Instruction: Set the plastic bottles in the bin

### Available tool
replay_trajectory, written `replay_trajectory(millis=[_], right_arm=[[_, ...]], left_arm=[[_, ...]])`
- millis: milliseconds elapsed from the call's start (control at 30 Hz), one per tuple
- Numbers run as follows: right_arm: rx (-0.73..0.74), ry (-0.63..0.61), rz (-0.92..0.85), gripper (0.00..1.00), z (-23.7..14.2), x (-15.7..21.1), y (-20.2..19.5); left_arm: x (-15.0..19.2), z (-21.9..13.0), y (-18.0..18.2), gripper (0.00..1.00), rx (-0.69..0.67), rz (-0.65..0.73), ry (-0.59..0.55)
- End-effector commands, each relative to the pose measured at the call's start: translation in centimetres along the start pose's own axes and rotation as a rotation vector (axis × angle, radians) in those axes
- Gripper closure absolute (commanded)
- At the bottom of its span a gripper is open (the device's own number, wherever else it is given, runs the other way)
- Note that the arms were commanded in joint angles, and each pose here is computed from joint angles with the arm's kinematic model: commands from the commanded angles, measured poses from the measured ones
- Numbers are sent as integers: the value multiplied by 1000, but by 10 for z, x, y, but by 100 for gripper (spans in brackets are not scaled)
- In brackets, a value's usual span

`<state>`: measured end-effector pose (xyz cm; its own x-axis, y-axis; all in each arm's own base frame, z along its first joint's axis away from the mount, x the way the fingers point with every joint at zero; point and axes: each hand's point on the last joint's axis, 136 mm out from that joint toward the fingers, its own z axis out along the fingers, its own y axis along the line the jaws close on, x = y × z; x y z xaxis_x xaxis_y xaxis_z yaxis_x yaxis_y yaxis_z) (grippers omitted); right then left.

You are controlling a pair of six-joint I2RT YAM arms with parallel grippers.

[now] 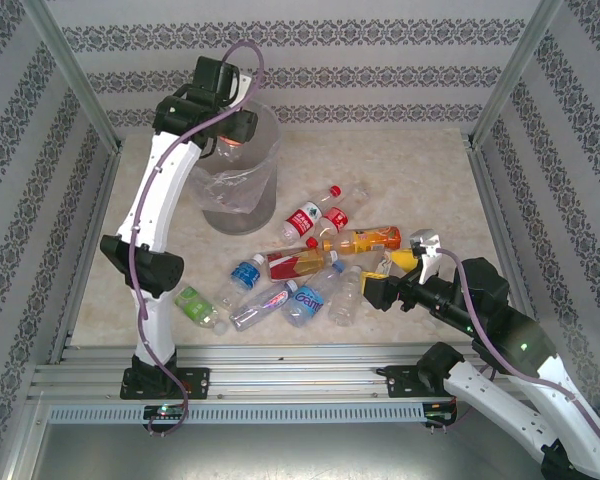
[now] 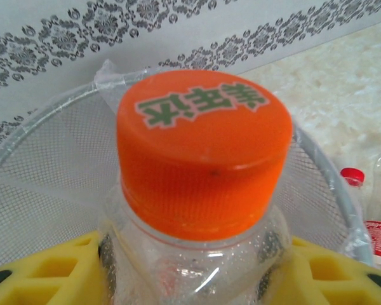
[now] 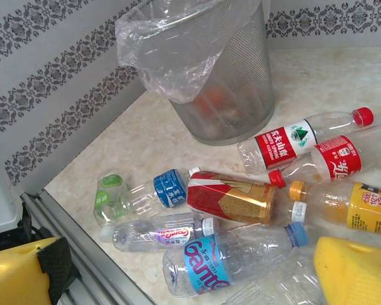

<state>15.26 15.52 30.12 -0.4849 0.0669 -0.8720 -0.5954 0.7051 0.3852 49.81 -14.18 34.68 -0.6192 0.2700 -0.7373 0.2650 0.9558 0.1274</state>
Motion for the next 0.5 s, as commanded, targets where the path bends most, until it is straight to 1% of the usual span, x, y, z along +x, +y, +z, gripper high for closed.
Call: replay_trajectory(millis=[0, 233, 467], right_arm=[[15, 1, -2, 2, -1, 2, -3], [26, 10, 2, 2, 0, 6, -6], [30, 16, 6, 2, 2, 8, -7]], left_arm=[[23, 25, 3, 47, -11, 28, 96], [47, 56, 3, 47, -33, 36, 187], [81, 79, 1, 46, -41, 25, 298]])
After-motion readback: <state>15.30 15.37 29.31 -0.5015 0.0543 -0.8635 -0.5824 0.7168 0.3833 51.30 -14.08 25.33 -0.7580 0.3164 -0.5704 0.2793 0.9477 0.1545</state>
